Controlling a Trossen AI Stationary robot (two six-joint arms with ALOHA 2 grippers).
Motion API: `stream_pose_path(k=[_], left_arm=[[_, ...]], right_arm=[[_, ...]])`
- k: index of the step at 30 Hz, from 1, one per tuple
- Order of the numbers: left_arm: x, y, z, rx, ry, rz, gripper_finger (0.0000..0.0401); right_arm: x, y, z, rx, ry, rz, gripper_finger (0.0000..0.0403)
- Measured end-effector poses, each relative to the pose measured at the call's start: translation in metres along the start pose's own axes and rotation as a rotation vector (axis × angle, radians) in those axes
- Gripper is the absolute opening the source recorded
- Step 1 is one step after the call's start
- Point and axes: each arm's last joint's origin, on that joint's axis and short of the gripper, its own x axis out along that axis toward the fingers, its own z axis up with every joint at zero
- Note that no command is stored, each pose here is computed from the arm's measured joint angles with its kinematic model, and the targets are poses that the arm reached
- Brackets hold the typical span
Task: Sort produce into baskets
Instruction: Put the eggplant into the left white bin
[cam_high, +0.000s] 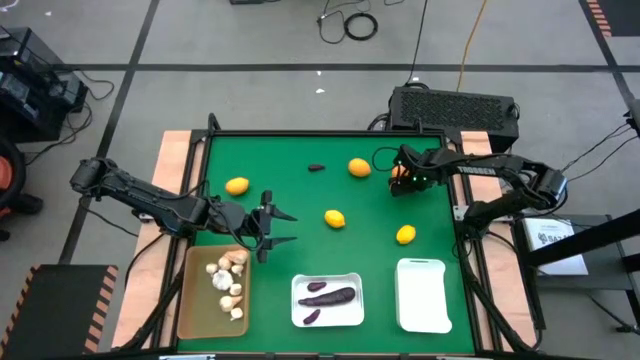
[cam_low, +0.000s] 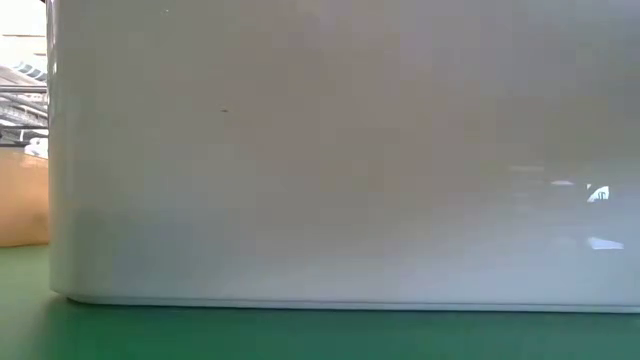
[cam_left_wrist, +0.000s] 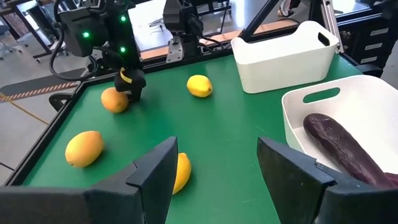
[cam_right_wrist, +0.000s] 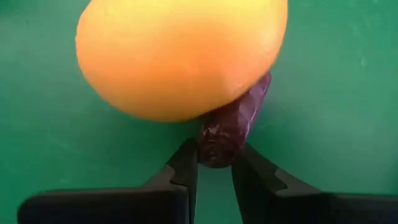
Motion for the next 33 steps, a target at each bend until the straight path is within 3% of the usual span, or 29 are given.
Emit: stream_pose_path(k=[8,17,22,29,33], left_arm=[[0.000,0.000,0.000,0.006,0.000,0.000,0.0228],[0.000,0.000,0.000,0.006,0.000,0.000,0.0228],[0.000,0.000,0.000,0.005,0.000,0.000,0.0228],[0.000,0.000,0.000,0.005,-0.001,0.000,0.0228],[0.000,0.000,0.000,0.000,-0.002,0.000,0.0228]], right_arm=[[-0.029,0.013,-0.004,-0.057,0.176,0.026,0.0069],[-0.075,0.069,-0.034,-0.205,0.208,0.182,0.0070],[-0.108,0.111,-0.068,-0.337,0.154,0.391,0.0070],[-0.149,0.158,-0.128,-0.435,0.100,0.805,0.0070],[-0.156,0.174,-0.168,-0.506,0.131,0.935,0.0070]])
